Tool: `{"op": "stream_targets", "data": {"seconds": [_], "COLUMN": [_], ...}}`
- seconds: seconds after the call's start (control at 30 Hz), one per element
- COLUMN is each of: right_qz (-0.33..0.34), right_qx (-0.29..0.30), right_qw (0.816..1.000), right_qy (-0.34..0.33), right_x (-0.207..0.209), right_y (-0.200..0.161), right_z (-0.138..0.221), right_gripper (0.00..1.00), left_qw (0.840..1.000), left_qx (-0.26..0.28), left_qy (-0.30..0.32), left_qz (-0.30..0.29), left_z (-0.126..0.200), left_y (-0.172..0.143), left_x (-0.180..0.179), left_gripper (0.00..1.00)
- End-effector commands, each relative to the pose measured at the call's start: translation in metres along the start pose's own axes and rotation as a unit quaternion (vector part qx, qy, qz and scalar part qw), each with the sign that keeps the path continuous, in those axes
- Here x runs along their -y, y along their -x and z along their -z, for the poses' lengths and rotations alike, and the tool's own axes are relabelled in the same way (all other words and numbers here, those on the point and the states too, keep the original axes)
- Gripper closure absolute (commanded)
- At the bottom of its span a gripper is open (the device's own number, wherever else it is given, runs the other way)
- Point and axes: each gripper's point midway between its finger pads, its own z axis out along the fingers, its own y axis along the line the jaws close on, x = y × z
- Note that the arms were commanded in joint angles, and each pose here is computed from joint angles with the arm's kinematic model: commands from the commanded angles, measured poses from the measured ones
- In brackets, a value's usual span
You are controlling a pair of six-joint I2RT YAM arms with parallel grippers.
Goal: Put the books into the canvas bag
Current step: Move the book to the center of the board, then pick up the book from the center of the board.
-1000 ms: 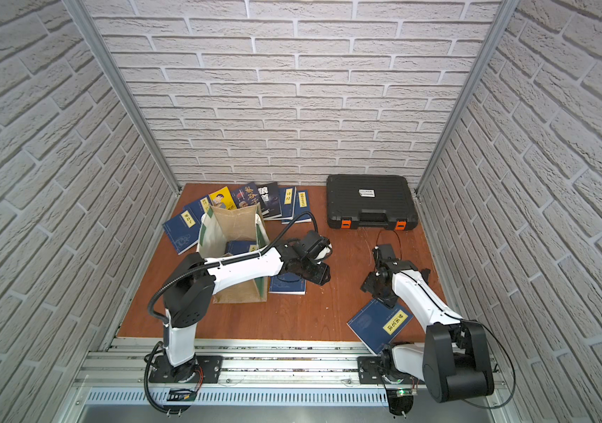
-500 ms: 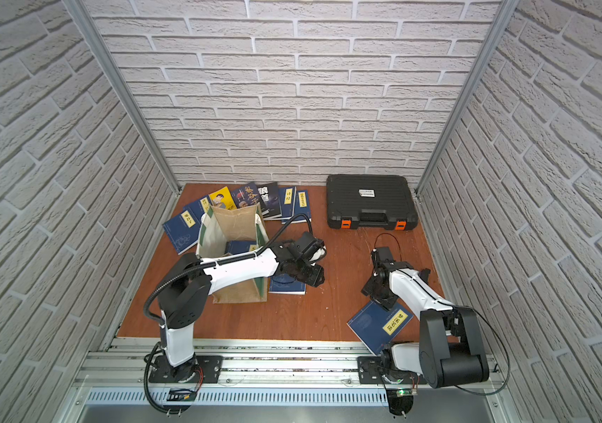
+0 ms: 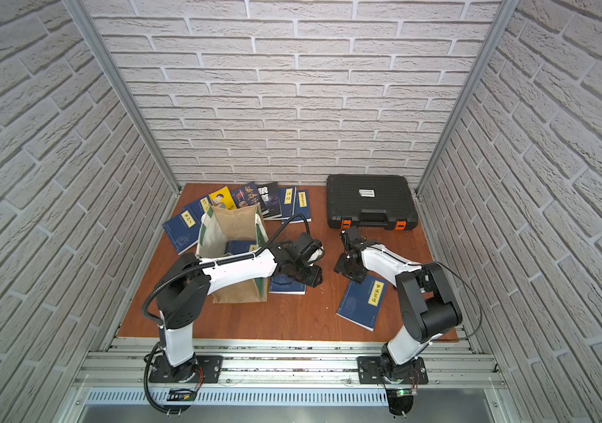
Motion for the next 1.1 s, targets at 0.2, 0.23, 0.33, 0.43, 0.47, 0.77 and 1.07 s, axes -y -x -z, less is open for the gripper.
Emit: {"op": "stream_targets", "data": {"seconds": [0.2,0.23,0.33,0.43,0.47,0.77,1.07], "right_qz": [-0.025,-0.041,-0.072,-0.087,-0.088,-0.089,-0.073], "right_qx": [0.026,0.024,0.013,-0.011,-0.02,-0.08,-0.092], "right_qw": [0.998,0.997,0.993,0.99,0.989,0.986,0.988], "right_qy": [-0.049,-0.06,-0.089,-0.111,-0.115,-0.12,-0.095], "right_x": [0.052,0.066,0.1,0.125,0.129,0.143,0.134], "right_y": [0.014,0.012,0.002,-0.015,-0.021,-0.048,-0.048], "right_z": [0.039,0.04,0.041,0.038,0.036,0.009,-0.002], "right_gripper": [0.34,0.33,0.33,0.33,0.33,0.48,0.67], "left_qw": [0.999,0.999,0.996,0.992,0.991,0.982,0.959], "left_qx": [0.039,0.041,0.047,0.056,0.057,0.034,-0.001], "left_qy": [-0.019,-0.025,-0.053,-0.082,-0.087,-0.125,-0.206], "left_qz": [0.013,0.023,0.055,0.076,0.079,0.139,0.194], "left_z": [0.005,0.002,-0.004,-0.009,-0.012,-0.056,-0.087], "left_y": [0.02,0.02,0.021,0.024,0.024,0.015,0.011], "left_x": [0.01,0.012,0.023,0.036,0.04,0.065,0.083], "left_gripper": [0.51,0.49,0.48,0.47,0.47,0.48,0.47]}}
